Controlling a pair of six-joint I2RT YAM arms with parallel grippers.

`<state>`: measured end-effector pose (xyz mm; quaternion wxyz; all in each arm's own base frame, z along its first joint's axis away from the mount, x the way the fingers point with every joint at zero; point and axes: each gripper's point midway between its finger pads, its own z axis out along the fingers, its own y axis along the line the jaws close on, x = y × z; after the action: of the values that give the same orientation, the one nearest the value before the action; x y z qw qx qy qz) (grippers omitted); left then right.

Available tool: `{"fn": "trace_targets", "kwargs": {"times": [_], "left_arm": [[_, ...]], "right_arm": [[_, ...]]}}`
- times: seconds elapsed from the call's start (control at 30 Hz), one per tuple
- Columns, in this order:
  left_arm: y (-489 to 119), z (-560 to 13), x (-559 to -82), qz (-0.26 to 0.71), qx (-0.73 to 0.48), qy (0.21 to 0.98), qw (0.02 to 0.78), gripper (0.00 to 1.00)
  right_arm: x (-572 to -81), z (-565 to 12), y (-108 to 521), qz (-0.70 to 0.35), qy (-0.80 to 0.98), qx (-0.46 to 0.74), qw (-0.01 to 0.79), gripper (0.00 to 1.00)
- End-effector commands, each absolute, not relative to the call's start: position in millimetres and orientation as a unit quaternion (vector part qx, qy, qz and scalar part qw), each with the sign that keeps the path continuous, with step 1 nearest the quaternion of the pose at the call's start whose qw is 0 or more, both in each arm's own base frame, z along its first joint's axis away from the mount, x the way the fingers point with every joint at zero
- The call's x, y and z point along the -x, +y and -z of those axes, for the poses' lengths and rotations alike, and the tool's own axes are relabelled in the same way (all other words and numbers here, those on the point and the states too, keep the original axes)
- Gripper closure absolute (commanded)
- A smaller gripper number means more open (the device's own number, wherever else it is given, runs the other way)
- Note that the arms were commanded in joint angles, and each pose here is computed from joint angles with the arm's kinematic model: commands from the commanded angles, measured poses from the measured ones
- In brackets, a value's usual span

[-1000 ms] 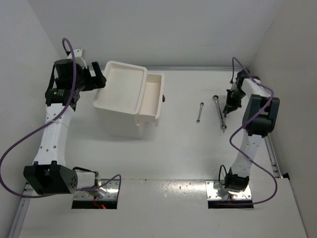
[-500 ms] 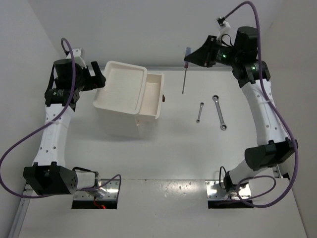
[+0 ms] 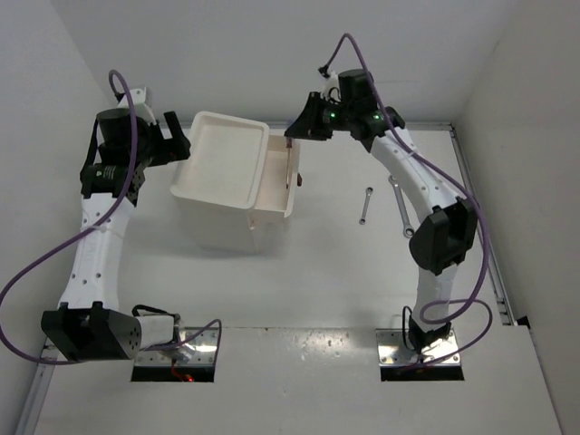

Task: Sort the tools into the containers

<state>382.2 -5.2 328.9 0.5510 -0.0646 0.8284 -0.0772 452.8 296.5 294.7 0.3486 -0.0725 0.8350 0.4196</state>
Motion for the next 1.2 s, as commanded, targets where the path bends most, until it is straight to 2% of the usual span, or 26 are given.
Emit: {"fn": "trace_targets", "kwargs": {"times": [0.0,0.23,0.43,0.53,0.57,0.6,0.63,0.8,0.87,0.97,1.03,1.07,1.17], "left_arm": [[-2.5,-339.1,-378.6,0.065,0.064,0.818,0.568,0.04],[-0.5,-334.8,-378.5,0.059,0.063,0.821,0.564,0.04],[1.1,-330.6,-378.3,0.055,0.066,0.823,0.561,0.04],[1.1,-330.6,-378.3,0.055,0.066,0.823,0.561,0.04],[1.1,-330.6,-378.3,0.055,0.066,0.823,0.561,0.04],[-0.4,-327.4,-380.2,0.058,0.064,0.826,0.557,0.04],[-0.4,-329.3,-381.4,0.058,0.064,0.824,0.561,0.04],[-10.8,-325.6,-386.8,0.075,0.023,0.83,0.552,0.06],[-15.0,-322.9,-390.8,0.074,0.005,0.833,0.548,0.1],[-18.6,-313.5,-396.3,0.075,-0.001,0.842,0.535,0.18],[-19.7,-305.7,-396.5,0.07,-0.005,0.853,0.517,0.24],[-23.3,-301.1,-398.7,0.072,-0.008,0.856,0.511,0.29],[-17.6,-290.6,-401.8,0.055,-0.01,0.866,0.496,0.35]], "right_arm": [[-455.0,-344.3,311.6,-0.425,0.806,0.075,0.406,1.0],[-456.4,-284.5,326.0,-0.389,0.847,0.047,0.359,1.0],[-450.8,-257.5,333.8,-0.391,0.86,0.041,0.326,0.78],[-450.8,-257.4,333.8,-0.391,0.86,0.041,0.326,0.64],[-449.4,-263.6,332.6,-0.391,0.856,0.048,0.333,0.6],[-449.0,-272.8,332.1,-0.393,0.851,0.054,0.343,0.51],[-448.9,-283.9,331.6,-0.395,0.845,0.061,0.355,0.48],[-440.3,-352.8,305.4,-0.367,0.8,0.145,0.452,0.48],[-444.2,-350.0,280.2,-0.322,0.806,0.157,0.471,0.5],[-435.4,-321.6,249.8,-0.285,0.825,0.172,0.457,0.52],[-422.7,-277.4,233.7,-0.255,0.851,0.187,0.418,0.63],[-416.9,-272.4,228.4,-0.245,0.853,0.196,0.418,0.66],[-399.9,-222.5,215.1,-0.215,0.878,0.214,0.371,0.76]]}}
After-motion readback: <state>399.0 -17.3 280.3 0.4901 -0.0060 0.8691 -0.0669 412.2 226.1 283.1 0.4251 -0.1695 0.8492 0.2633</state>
